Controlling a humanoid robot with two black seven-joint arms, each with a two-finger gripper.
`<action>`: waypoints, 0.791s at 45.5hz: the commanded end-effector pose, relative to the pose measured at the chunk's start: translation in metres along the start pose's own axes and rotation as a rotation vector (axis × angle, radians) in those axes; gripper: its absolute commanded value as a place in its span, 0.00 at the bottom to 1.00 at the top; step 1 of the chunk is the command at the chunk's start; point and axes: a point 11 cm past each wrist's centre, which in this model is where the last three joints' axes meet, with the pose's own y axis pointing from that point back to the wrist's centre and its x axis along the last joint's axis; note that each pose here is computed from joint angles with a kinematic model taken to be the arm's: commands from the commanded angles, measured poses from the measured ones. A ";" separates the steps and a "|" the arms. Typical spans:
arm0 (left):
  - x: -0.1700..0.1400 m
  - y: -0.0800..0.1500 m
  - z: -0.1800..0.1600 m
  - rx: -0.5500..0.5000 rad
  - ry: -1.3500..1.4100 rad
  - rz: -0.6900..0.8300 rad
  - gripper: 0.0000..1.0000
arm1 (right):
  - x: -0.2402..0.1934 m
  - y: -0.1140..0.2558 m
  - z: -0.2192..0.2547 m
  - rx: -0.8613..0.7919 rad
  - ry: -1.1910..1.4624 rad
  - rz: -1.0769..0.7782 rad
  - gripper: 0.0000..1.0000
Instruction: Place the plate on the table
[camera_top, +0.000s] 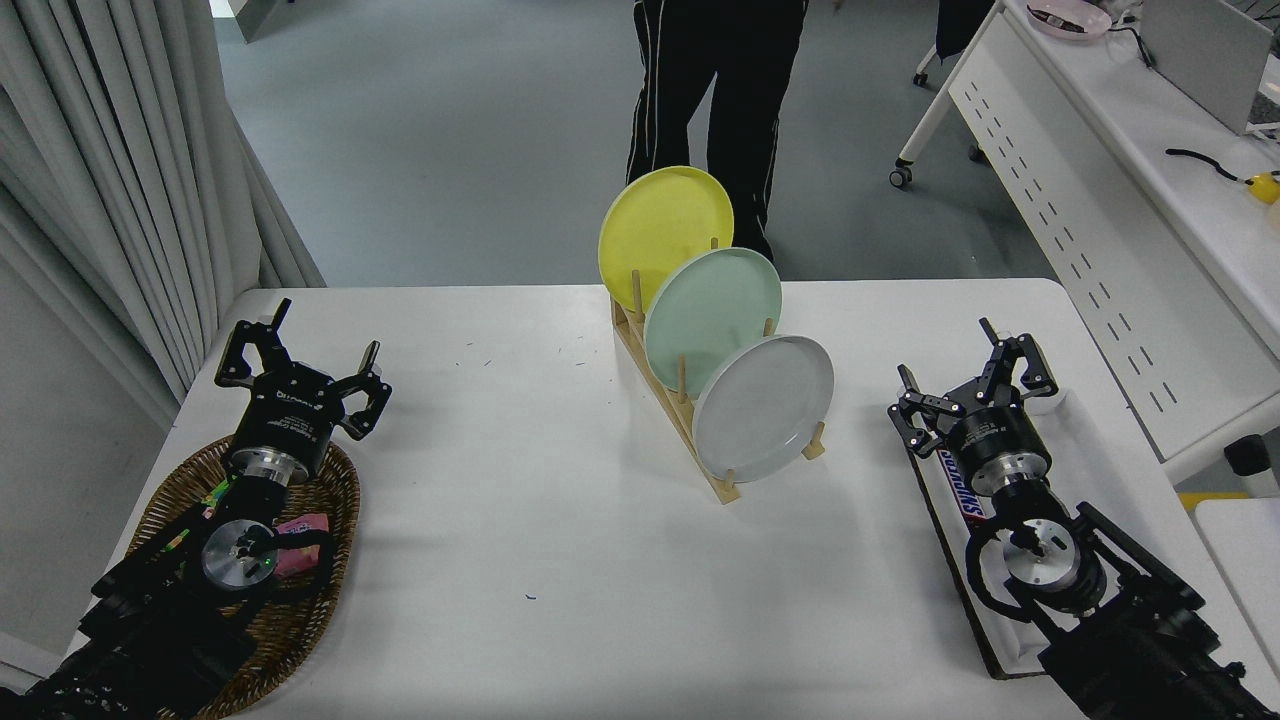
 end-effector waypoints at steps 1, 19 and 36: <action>0.000 0.000 0.000 0.000 0.000 0.000 1.00 | -0.006 -0.009 -0.014 0.030 -0.035 0.010 1.00; 0.000 0.000 0.000 0.000 0.000 0.000 1.00 | -0.007 -0.016 -0.018 -0.070 0.115 0.059 1.00; 0.000 0.000 0.000 0.000 0.000 0.000 1.00 | -0.018 -0.025 -0.045 -0.148 0.419 -0.045 1.00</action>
